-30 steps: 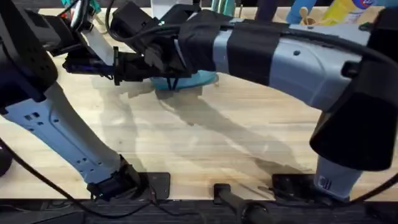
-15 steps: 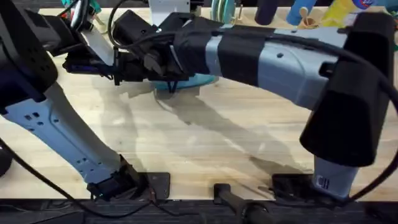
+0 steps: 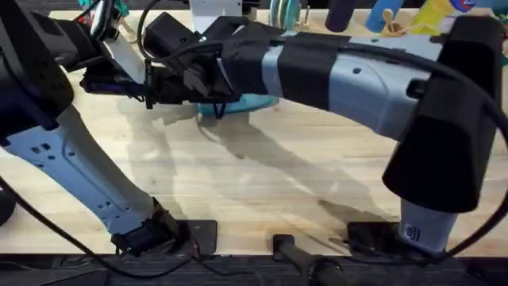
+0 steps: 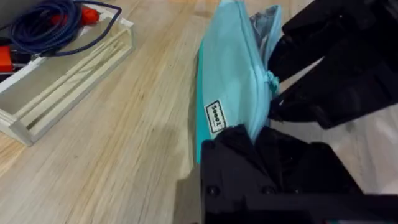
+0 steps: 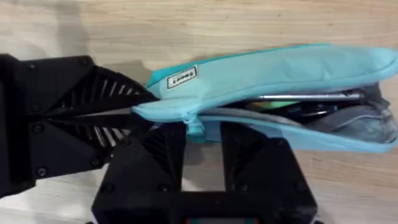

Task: Unzip the bag, pick up the pens from the table one at a time and place them inside, then zip the bag closed.

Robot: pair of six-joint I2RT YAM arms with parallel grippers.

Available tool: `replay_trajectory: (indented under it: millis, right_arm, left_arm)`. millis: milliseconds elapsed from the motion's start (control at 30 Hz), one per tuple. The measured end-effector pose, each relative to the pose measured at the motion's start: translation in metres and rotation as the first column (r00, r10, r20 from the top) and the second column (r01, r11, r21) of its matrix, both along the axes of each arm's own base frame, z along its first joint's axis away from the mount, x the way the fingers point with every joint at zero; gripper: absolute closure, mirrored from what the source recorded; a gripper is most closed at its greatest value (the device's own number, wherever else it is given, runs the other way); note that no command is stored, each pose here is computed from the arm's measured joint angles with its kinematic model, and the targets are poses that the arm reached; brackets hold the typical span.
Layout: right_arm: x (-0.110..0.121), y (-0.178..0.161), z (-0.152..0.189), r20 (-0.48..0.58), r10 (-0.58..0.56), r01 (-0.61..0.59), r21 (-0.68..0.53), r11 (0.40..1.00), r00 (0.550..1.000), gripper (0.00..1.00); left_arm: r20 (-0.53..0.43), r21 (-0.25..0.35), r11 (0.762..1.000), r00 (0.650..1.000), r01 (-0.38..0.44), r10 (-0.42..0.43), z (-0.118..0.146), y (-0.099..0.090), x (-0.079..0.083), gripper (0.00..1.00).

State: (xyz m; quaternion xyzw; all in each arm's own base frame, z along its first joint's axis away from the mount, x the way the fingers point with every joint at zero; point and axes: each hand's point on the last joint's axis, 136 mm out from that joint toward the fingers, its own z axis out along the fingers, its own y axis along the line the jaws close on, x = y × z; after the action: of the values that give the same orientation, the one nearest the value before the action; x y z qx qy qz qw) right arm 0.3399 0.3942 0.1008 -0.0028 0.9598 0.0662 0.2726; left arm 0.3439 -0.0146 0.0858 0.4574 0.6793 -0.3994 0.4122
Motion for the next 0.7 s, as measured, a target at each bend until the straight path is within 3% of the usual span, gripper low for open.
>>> replay_trajectory:
  millis: [500,700]
  right_arm:
    - [0.0015,0.0023,0.0013,0.007,0.0,0.0,0.011,1.0,1.0,0.954]
    - [0.0015,0.0022,0.0013,0.007,0.0,0.0,0.011,1.0,1.0,0.958]
  left_arm:
    - [0.0,0.0,1.0,1.0,0.0,0.0,0.0,0.0,0.0001,0.959]
    - [0.0,0.0,1.0,1.0,0.0,0.0,0.0001,0.0,0.0001,0.959]
